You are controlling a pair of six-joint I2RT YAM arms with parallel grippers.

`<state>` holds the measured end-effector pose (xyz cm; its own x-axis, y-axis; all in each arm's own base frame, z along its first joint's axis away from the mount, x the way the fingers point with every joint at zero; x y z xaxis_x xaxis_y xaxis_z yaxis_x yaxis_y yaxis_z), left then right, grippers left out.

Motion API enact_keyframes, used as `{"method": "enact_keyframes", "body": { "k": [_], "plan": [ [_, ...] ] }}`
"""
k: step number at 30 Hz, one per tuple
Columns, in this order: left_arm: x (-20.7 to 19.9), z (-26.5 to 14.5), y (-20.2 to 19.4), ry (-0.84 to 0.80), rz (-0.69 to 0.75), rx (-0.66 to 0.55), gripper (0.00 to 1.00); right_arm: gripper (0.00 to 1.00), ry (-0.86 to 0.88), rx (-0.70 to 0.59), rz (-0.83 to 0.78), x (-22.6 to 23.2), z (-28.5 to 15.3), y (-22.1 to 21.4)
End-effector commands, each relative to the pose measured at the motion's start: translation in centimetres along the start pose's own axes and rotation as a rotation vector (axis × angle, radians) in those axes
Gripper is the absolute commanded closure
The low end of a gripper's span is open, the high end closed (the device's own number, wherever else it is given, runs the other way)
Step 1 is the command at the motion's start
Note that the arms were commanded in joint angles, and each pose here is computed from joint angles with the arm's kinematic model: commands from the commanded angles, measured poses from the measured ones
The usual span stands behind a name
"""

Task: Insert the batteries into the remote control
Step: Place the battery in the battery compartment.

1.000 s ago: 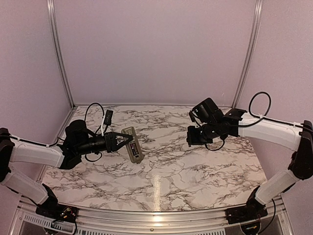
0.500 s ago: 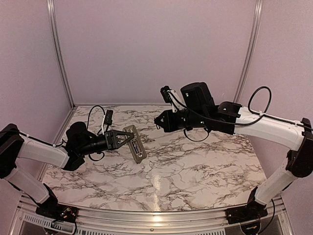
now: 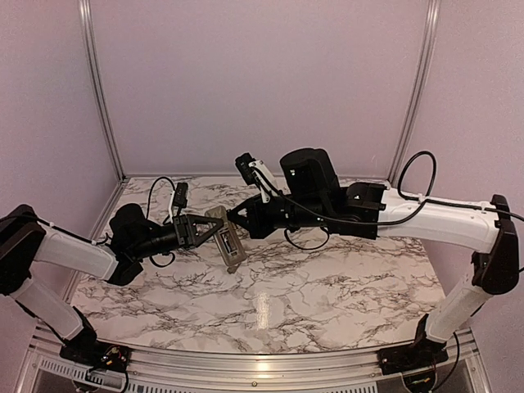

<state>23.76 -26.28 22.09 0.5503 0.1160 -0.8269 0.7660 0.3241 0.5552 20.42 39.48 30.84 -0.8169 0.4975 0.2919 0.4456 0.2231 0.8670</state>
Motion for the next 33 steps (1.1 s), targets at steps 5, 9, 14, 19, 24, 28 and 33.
{"method": "enact_keyframes", "body": {
  "k": [5, 9, 14, 19, 24, 28, 33],
  "plan": [
    [-1.0, -0.3, 0.6, -0.094, -0.023, -0.020, 1.00, 1.00, 0.046, -0.012, -0.027, 0.9, 1.0, -0.4],
    [-1.1, -0.4, 0.7, -0.094, -0.030, -0.031, 1.00, 1.00, 0.036, -0.007, -0.038, 1.1, 1.5, -0.9],
    [-1.2, -0.6, 0.8, -0.101, -0.036, -0.038, 1.00, 1.00, 0.030, 0.007, -0.046, 1.1, 2.0, -1.2],
    [-1.5, -0.8, 0.8, -0.124, -0.044, -0.044, 1.00, 1.00, 0.007, 0.032, -0.061, 1.0, 2.5, -2.1],
    [-1.6, -0.8, 1.0, -0.128, -0.048, -0.049, 1.00, 1.00, -0.020, 0.042, -0.073, 0.6, 2.6, -2.7],
    [-1.6, -0.8, 1.1, -0.132, -0.051, -0.055, 1.00, 1.00, -0.040, 0.054, -0.080, 0.3, 2.7, -3.3],
    [-1.5, -0.9, 1.2, -0.136, -0.055, -0.057, 1.00, 1.00, -0.058, 0.065, -0.095, 0.2, 2.9, -3.8]
  ]
}}
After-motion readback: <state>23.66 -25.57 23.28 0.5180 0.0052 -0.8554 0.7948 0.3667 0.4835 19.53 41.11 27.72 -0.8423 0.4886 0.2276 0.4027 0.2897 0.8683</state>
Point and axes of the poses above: each gripper's point midway between its finger pads, its own z axis out along the fingers, its own x axis along the line the jaws close on, y = z × x, the point moved 6 cm from there along -z, back along the fingers, and after that the axes turned 3 degrees about -z, right-handed, at the moved point
